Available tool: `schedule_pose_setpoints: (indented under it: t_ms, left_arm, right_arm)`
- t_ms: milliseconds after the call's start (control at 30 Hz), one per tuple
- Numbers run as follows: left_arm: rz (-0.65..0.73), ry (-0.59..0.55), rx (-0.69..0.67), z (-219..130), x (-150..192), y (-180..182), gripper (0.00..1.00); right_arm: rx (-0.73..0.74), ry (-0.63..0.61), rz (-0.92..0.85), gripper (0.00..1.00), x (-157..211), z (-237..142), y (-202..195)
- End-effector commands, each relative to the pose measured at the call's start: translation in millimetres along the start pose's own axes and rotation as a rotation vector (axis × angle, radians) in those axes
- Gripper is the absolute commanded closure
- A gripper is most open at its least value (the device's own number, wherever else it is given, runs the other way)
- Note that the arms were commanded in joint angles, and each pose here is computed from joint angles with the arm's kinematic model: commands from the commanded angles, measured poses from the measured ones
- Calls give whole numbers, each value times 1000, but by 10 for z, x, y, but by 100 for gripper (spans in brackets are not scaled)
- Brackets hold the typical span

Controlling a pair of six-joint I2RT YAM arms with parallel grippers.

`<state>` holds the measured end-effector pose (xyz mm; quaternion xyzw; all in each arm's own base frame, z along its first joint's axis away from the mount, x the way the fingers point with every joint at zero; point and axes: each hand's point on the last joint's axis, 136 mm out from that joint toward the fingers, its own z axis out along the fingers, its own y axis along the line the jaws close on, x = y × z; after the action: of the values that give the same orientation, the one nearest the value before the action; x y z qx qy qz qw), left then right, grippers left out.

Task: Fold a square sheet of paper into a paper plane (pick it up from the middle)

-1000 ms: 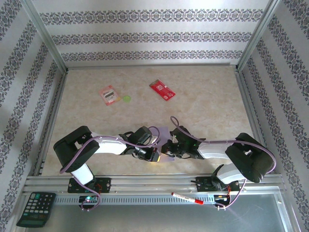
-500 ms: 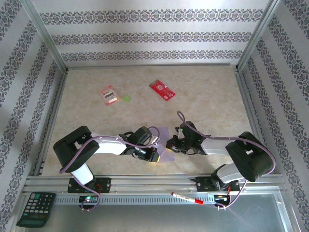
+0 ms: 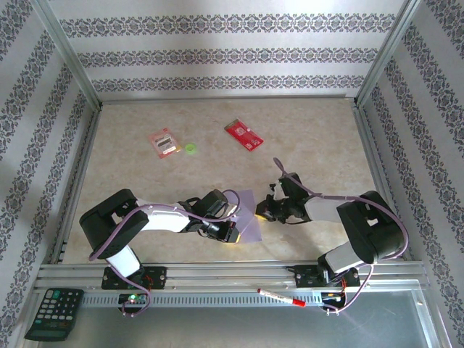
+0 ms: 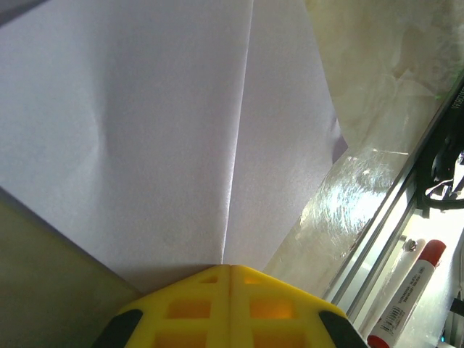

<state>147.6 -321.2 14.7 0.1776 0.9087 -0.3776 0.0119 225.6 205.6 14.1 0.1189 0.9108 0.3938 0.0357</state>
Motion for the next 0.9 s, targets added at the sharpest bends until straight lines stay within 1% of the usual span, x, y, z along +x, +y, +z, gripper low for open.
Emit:
schedule_pose_setpoints:
  t_ms: [0, 167, 333, 433, 667, 733, 867]
  left_arm:
    - [-104, 122, -196, -13, 428, 527, 100]
    - [-101, 118, -194, -16, 408, 509, 100]
    - [-105, 121, -192, -4, 403, 511, 100]
    - [-103, 123, -188, 4, 391, 497, 100]
    - [-82, 104, -166, -6, 259, 371, 100]
    - [-68, 93, -132, -16, 160, 242, 100]
    - [-52, 57, -66, -75, -35, -27, 95]
  right_arm:
    - [84, -87, -18, 100, -188, -127, -115]
    - [31, -95, -56, 100, -49, -210, 124]
    - [22, -71, -92, 100, 165, -102, 257]
    - [26, -48, -104, 100, 219, 10, 299]
    - [76, -11, -103, 100, 267, 161, 111]
    - [96, -2, -95, 100, 301, 168, 8]
    - [128, 5, -83, 100, 341, 156, -150]
